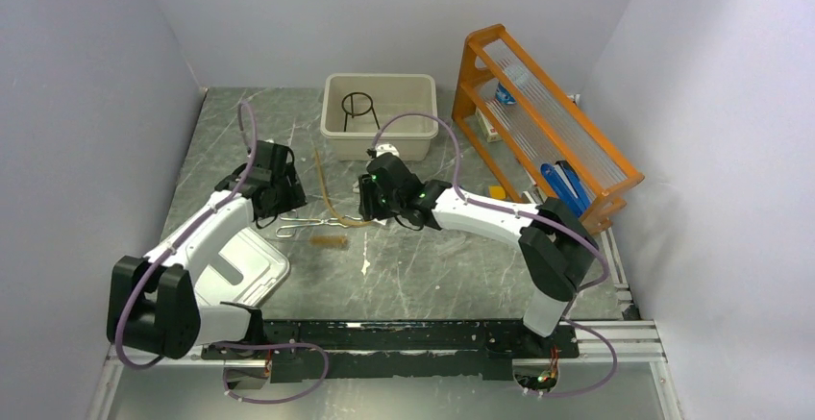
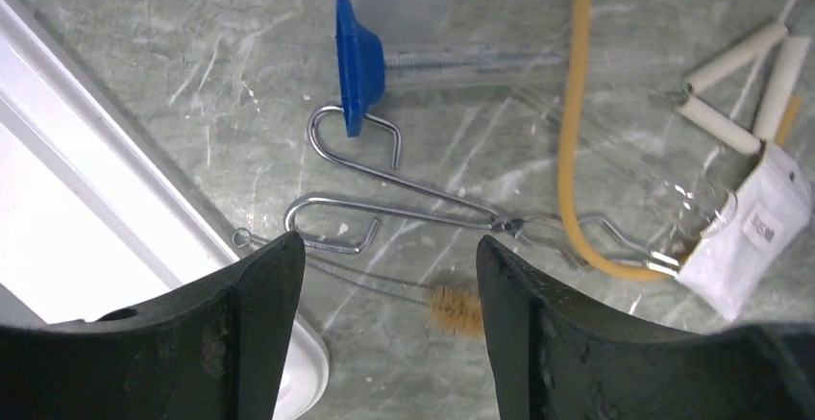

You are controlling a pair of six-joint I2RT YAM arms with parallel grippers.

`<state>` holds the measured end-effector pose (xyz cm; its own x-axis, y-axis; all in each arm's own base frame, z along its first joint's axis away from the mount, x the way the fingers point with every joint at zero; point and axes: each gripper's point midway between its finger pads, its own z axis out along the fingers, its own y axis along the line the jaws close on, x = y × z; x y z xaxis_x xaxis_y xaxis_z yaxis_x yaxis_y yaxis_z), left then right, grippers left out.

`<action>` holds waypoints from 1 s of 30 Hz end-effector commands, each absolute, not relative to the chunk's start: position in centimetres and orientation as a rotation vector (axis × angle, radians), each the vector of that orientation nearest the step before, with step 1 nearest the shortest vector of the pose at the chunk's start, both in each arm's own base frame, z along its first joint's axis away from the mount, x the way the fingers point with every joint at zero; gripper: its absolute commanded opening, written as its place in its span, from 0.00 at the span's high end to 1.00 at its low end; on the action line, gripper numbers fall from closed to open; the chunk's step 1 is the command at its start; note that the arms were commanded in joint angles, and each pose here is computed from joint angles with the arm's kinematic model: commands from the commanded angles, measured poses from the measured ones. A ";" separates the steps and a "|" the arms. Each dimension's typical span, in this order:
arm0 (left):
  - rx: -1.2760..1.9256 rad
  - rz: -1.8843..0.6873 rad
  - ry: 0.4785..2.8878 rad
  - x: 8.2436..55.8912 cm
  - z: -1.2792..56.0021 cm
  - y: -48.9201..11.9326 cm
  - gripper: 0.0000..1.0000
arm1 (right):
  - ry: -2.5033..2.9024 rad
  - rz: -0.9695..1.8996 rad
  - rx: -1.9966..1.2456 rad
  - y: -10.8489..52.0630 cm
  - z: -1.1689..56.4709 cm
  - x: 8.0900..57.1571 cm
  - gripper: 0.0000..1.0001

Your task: Organize the chemistry lab equipment

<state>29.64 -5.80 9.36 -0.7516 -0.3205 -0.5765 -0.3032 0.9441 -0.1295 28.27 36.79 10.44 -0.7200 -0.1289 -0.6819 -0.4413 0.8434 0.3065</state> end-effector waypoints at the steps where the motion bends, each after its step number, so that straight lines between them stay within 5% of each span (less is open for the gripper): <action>1: -0.608 -0.030 2.368 32.0 8.9 -4.9 0.31 | 2.299 0.659 -0.388 38.0 11.8 28.4 0.54; 6: -0.726 0.076 2.296 33.5 7.5 -2.9 0.49 | 2.307 0.668 -0.399 37.8 12.0 27.9 0.54; 15: -0.687 0.122 2.301 35.8 5.6 -2.7 0.49 | 2.307 0.679 -0.417 37.1 12.2 27.1 0.55; 30: -0.653 0.158 2.312 35.8 6.1 -2.2 0.92 | 2.267 0.686 -0.399 36.9 13.9 27.3 0.55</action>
<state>34.69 -2.83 3.52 -0.6635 -0.4142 -0.6231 -0.4892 0.8703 -0.0576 27.38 36.82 12.22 -0.7105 -0.1008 -0.6965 -0.4548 0.8210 0.3452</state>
